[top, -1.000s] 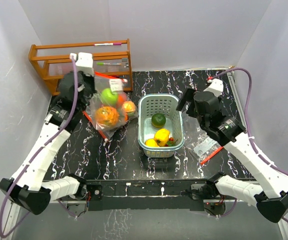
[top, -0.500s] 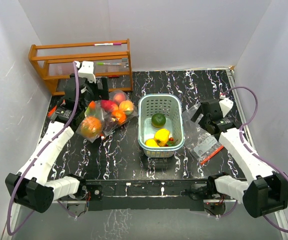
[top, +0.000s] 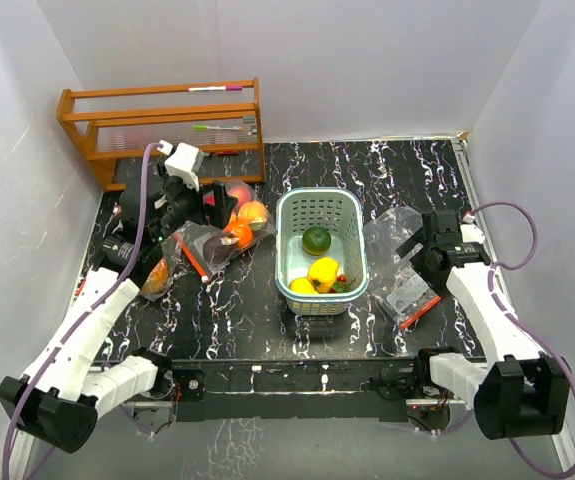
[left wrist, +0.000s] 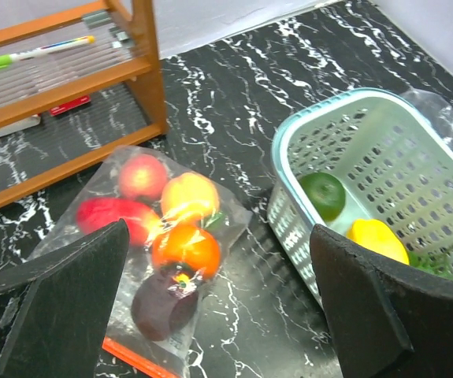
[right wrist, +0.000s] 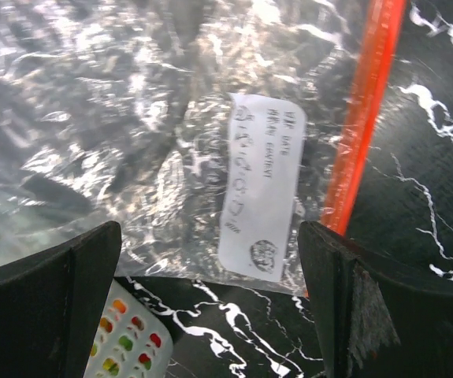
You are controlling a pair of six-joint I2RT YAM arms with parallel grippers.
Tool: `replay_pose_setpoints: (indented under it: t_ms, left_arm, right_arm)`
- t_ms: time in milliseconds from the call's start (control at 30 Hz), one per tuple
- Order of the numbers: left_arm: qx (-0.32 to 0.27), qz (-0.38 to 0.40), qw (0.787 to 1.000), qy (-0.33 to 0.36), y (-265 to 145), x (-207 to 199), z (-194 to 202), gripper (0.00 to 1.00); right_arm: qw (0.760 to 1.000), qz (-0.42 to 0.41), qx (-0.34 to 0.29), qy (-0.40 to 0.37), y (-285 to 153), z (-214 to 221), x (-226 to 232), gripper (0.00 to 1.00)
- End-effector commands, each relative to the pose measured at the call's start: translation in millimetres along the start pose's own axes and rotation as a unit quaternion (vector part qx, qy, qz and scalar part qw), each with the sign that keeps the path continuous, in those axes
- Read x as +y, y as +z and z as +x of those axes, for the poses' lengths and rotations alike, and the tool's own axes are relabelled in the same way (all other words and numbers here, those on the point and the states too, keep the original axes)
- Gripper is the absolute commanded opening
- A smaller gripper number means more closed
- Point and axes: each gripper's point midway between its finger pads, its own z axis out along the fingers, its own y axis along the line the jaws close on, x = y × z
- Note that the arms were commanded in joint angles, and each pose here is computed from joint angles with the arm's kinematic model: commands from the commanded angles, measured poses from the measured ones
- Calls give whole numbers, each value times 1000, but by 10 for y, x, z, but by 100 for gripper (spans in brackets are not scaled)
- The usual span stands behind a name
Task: Place the food in the zip-top bag and seal the zipper
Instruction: Place the zipper food storage bag at the center of the board, then pick up the zipper food storage bag at the center of the board.
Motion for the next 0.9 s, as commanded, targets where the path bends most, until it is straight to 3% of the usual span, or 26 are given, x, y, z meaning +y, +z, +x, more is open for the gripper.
replay_pose_setpoints:
  t_ms: [0, 467, 733, 867]
  left_arm:
    - [-14, 43, 999, 13, -136, -248, -28, 97]
    - [-5, 85, 995, 44, -310, -596, 197, 97]
    - [3, 81, 995, 65, -413, -600, 231, 97]
    - [9, 81, 994, 67, -428, -604, 260, 97]
  right_arm:
    - [999, 23, 37, 19, 82, 75, -175, 98]
    - [993, 73, 90, 30, 481, 419, -475, 99]
    - [992, 111, 58, 25, 635, 330, -601, 97]
    - [992, 116, 41, 16, 700, 281, -623, 74]
